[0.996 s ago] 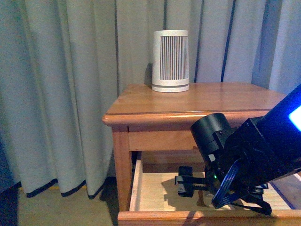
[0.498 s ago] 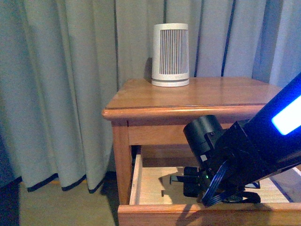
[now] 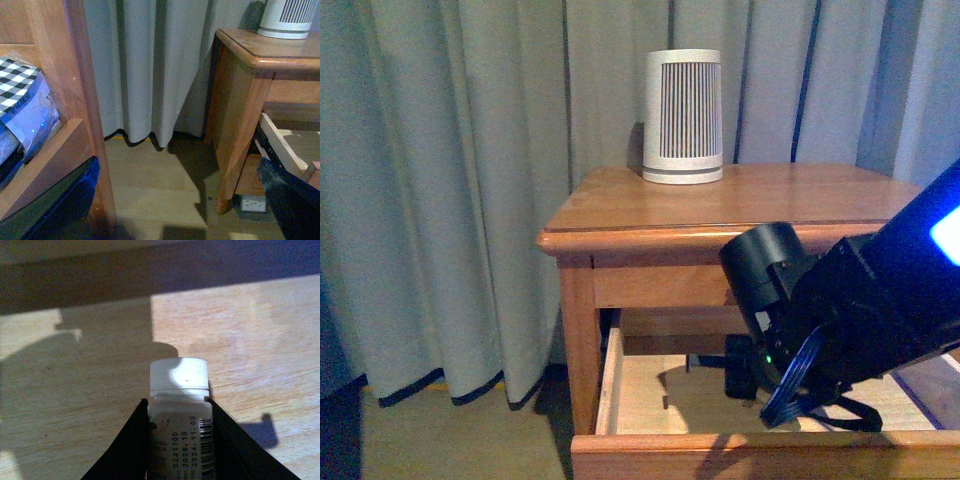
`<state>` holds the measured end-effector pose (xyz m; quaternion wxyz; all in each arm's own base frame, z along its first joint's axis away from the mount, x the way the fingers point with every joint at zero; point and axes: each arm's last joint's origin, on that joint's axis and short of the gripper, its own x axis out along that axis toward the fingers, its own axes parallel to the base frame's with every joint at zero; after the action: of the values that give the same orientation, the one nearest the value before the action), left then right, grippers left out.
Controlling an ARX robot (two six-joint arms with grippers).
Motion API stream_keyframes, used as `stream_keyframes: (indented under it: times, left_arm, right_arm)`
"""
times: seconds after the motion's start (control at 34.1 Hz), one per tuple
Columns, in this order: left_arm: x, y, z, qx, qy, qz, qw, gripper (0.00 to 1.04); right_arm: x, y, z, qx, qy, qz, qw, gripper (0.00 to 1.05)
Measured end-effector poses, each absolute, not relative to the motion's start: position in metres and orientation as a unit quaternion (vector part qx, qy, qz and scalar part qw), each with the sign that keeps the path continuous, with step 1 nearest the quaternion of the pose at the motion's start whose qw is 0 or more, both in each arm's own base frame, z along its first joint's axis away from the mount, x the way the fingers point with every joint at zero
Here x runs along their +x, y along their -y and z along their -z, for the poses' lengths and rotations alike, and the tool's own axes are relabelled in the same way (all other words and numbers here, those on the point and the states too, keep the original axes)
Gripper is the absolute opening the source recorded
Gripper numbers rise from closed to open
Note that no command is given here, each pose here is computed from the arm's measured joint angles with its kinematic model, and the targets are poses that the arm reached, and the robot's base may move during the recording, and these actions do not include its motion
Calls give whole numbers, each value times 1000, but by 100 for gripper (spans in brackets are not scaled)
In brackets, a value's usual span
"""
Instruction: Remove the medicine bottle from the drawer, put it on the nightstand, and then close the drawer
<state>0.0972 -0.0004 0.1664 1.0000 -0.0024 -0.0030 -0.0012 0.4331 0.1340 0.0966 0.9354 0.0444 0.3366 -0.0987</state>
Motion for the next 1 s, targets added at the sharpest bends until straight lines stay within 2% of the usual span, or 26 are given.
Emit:
stream_keyframes:
  times: [0.18,0.47,0.56,0.62,0.76,0.91,1.0]
  left_arm:
    - [97,0,-166,-2,3,1,1000,98]
    - [97,0,-166,-2,3,1,1000,98]
    - [97,0,-166,-2,3,1,1000,98]
    - [97,0,-166,-2,3,1,1000,98]
    - [97,0,-166,-2,3,2,1000,98]
    - [97,0,-166,-2,3,2,1000,98]
    - [97,0,-166,-2,3,1,1000,98]
  right_arm:
    - [414,-130,-139,81,-328,92,937,29]
    - [353,-129,-179,176,-365,71,911,29]
    - [332,-128,-194,175,-346,68,919,29]
    - [328,-122,-218,172,-305,67,934,29]
    - [341,-92,-292,161,-205,84,962,29]
    - [371,-69,-336,139,-155,98,973,29]
    - [397,-59,-346,122,-155,94,976,29]
